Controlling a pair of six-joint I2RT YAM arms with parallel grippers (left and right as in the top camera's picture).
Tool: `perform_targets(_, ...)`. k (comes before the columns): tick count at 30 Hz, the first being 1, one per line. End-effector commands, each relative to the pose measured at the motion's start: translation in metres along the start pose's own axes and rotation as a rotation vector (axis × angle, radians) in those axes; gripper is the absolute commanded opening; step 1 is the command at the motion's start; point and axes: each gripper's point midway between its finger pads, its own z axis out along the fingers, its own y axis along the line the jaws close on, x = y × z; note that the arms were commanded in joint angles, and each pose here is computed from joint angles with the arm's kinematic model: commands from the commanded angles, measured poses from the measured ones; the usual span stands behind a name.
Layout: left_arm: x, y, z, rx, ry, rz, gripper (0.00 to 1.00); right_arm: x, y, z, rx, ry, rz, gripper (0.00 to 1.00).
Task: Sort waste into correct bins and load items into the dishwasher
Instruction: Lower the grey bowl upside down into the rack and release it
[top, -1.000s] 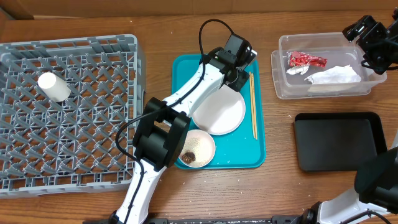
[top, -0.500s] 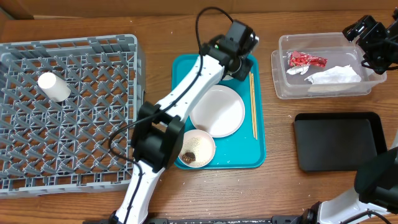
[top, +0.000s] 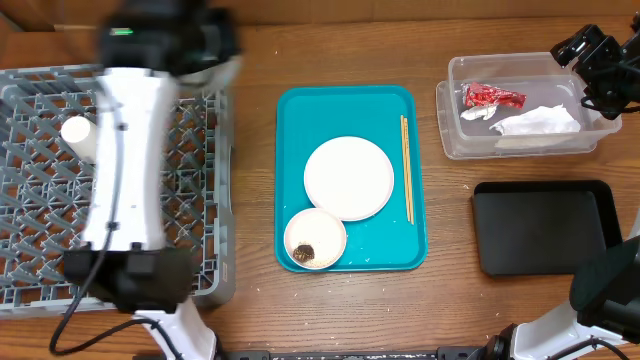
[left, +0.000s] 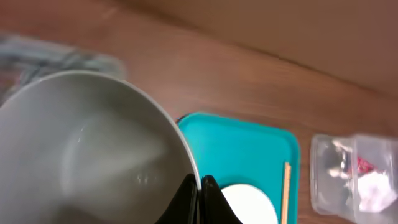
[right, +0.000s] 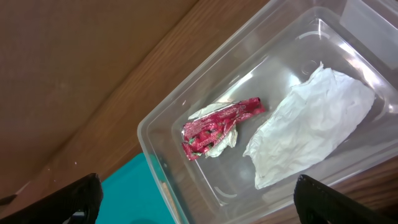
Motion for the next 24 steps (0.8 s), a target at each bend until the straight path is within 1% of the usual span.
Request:
perform_targets(1, 0.004, 0.050, -0.010, 0.036, 0.097, -0.287, 0.04, -0.008, 0.009, -0.012, -0.019, -0.036, -0.013, 1.00)
perform_targets(4, 0.001, 0.124, -0.025, -0.066, 0.096, -0.447, 0.04, -0.008, 0.009, -0.012, -0.019, -0.036, -0.013, 1.00)
perform_targets(7, 0.004, 0.179, -0.046, -0.120, 0.089, -0.579, 0.04, -0.008, 0.009, -0.012, -0.019, -0.036, -0.013, 1.00)
perform_targets(8, 0.006, 0.193, -0.053, -0.123, 0.091, -0.608, 0.04, -0.008, 0.009, -0.012, -0.019, -0.036, -0.013, 1.00)
perform_targets(10, 0.007, 0.215, -0.068, -0.081, 0.086, -0.614, 0.04, -0.008, 0.009, -0.012, -0.019, -0.036, -0.013, 1.00)
perform_targets(13, 0.008, 0.232, -0.081, 0.056, 0.073, -0.595, 0.04, -0.008, 0.009, -0.012, -0.019, -0.036, -0.013, 1.00)
perform_targets(18, 0.016, 0.246, -0.088, 0.356, 0.038, -0.636, 0.04, -0.008, 0.009, -0.012, -0.019, -0.036, -0.013, 1.00)
perform_targets(20, 0.020, 0.257, -0.086, 0.481, -0.011, -0.640, 0.04, -0.008, 0.009, -0.012, -0.019, -0.036, -0.013, 1.00)
perform_targets(24, 0.024, 0.270, -0.086, 0.681, -0.115, -0.649, 0.04, -0.008, 0.009, -0.012, -0.019, -0.036, -0.013, 1.00)
